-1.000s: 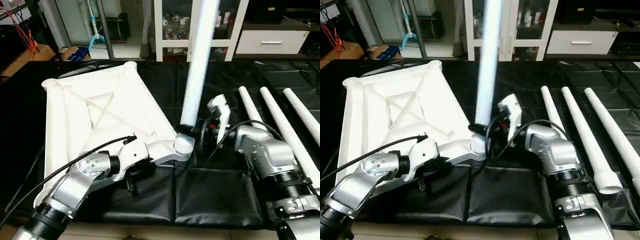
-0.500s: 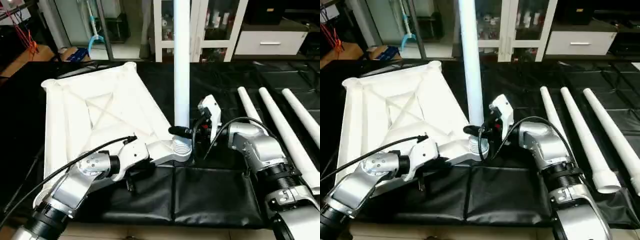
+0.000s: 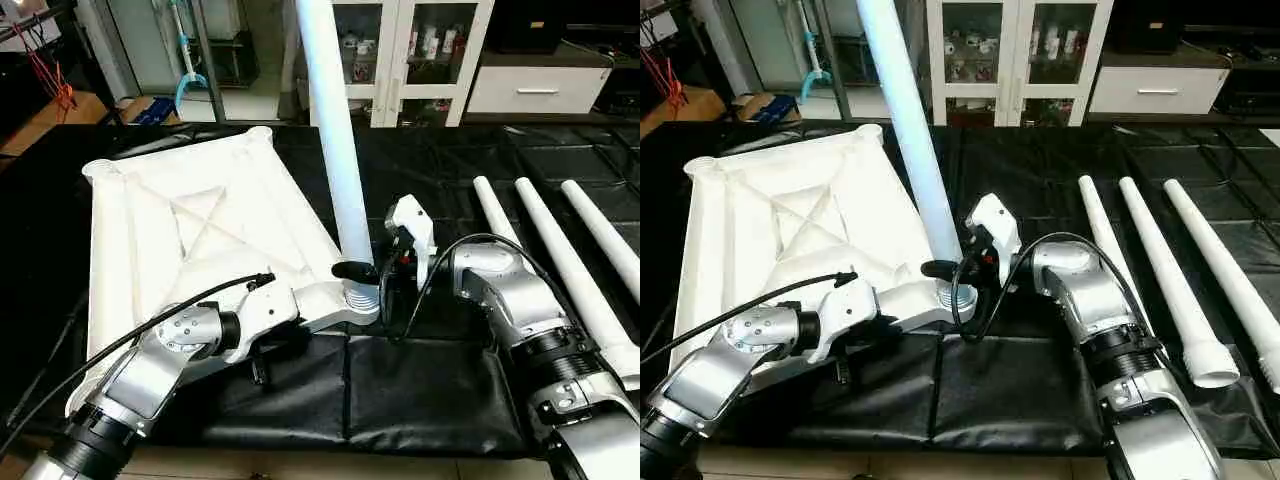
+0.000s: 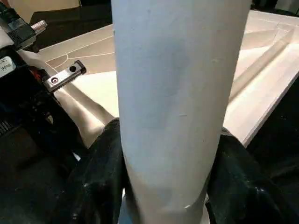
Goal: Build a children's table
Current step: Insert table leg to table base
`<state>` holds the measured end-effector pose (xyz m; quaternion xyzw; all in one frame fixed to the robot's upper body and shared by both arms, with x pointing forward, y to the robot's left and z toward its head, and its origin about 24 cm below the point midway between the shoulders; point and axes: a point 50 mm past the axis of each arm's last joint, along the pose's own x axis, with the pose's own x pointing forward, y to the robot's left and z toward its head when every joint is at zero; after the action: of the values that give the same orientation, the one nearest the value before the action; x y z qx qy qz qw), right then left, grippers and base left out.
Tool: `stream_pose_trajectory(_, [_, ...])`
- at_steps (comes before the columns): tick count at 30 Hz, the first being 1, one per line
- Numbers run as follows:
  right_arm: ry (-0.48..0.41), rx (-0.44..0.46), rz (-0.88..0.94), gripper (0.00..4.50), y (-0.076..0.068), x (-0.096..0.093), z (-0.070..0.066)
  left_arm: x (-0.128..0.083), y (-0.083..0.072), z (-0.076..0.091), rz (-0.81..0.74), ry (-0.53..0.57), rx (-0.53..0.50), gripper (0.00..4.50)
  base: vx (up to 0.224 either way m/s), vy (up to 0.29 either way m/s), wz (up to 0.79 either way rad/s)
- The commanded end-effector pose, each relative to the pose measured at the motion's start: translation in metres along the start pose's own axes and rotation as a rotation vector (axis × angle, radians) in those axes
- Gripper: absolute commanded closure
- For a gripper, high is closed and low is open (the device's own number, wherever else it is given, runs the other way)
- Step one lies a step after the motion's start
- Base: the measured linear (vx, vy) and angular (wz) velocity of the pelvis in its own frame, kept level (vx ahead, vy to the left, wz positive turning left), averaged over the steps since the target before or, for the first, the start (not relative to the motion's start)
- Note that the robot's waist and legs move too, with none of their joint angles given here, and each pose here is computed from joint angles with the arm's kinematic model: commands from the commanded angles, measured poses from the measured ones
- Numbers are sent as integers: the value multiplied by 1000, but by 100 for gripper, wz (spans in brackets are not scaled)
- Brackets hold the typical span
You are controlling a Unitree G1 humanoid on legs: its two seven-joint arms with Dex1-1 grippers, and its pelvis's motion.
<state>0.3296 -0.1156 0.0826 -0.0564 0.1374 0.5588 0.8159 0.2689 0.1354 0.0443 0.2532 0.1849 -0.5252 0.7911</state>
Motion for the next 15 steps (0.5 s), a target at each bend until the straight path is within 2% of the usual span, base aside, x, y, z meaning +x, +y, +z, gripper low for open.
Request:
stream_pose_trajectory(1, [116, 100, 19, 259, 8, 5, -36, 5, -8, -2, -52, 24, 26, 446, 0, 0, 0])
stream_pose_trajectory(4, [88, 123, -22, 259, 5, 4, -40, 4, -9, -3, -50, 27, 26, 446, 0, 0, 0])
stream_pose_trajectory(5, [44, 166, -48, 259, 4, 5, -39, 4, -9, -4, -49, 27, 25, 446, 0, 0, 0])
stream_pose_trajectory(9, [-29, 256, -73, 259, 3, 5, -39, 3, -10, -5, -45, 30, 24, 446, 0, 0, 0])
stream_pose_trajectory(11, [-39, 279, -77, 259, 3, 4, -41, 3, -10, -5, -44, 31, 23, 446, 0, 0, 0])
stream_pose_trajectory(15, [-18, 310, -83, 259, 6, 0, -53, 2, -10, -5, -40, 33, 26, 446, 0, 0, 0])
